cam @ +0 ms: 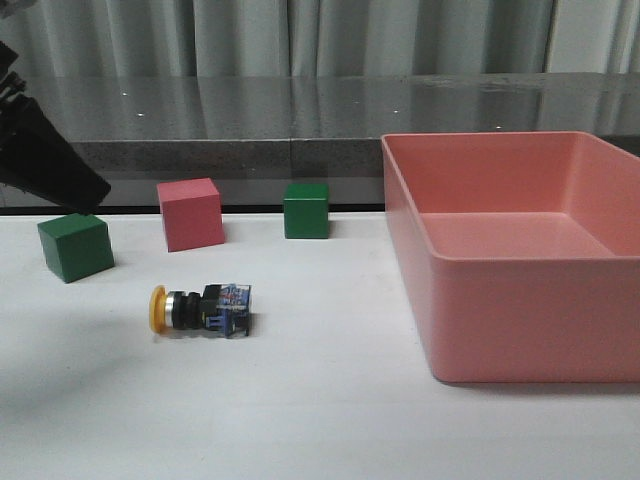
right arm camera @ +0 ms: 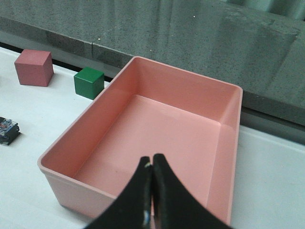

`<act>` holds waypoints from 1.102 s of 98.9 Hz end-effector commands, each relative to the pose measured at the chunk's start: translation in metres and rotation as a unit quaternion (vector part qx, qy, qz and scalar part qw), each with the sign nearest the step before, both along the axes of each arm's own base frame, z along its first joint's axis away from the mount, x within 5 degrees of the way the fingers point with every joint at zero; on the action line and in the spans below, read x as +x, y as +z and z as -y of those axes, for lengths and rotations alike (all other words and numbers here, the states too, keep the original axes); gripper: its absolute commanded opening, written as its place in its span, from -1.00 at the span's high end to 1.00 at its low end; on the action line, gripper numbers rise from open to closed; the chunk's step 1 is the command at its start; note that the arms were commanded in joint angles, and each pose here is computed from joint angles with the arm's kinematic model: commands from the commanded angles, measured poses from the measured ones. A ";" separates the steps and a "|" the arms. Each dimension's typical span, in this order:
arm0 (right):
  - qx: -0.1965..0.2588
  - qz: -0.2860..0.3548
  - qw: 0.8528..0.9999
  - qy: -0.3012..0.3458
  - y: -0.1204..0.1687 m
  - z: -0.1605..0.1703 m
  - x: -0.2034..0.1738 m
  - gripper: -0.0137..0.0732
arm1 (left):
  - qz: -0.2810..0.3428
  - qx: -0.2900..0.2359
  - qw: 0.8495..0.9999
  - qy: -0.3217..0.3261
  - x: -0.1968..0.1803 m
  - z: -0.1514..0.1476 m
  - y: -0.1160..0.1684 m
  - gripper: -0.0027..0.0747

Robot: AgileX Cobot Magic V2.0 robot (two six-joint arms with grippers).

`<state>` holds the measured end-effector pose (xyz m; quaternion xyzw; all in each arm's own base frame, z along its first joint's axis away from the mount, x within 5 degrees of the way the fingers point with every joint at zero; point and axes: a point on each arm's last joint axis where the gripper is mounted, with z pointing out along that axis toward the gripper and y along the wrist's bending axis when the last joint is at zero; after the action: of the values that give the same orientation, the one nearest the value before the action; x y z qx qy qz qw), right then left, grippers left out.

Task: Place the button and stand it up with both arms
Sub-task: 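Lower the left gripper onto the lying button and close on it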

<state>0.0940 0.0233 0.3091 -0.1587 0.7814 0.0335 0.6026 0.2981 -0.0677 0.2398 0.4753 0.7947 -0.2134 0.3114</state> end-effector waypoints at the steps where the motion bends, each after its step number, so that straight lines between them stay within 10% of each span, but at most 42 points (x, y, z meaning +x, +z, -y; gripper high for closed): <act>1: 0.011 0.042 0.999 -0.014 0.014 0.002 0.001 0.82 | 0.092 -0.022 0.995 -0.040 0.003 0.005 0.025 -0.51; 25: 0.011 0.042 0.999 -0.014 0.014 0.002 0.001 0.82 | 0.169 -0.049 0.981 -0.080 0.015 0.011 0.018 -0.53; 109: 0.011 0.042 0.999 -0.014 0.014 0.002 0.001 0.82 | 0.105 -0.100 0.978 -0.148 0.046 0.026 -0.100 -0.53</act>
<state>0.0938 0.0234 0.3088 -0.1594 0.7825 0.0340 0.6009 0.3393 -0.0868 0.1205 0.5864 0.6722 -0.2661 0.3654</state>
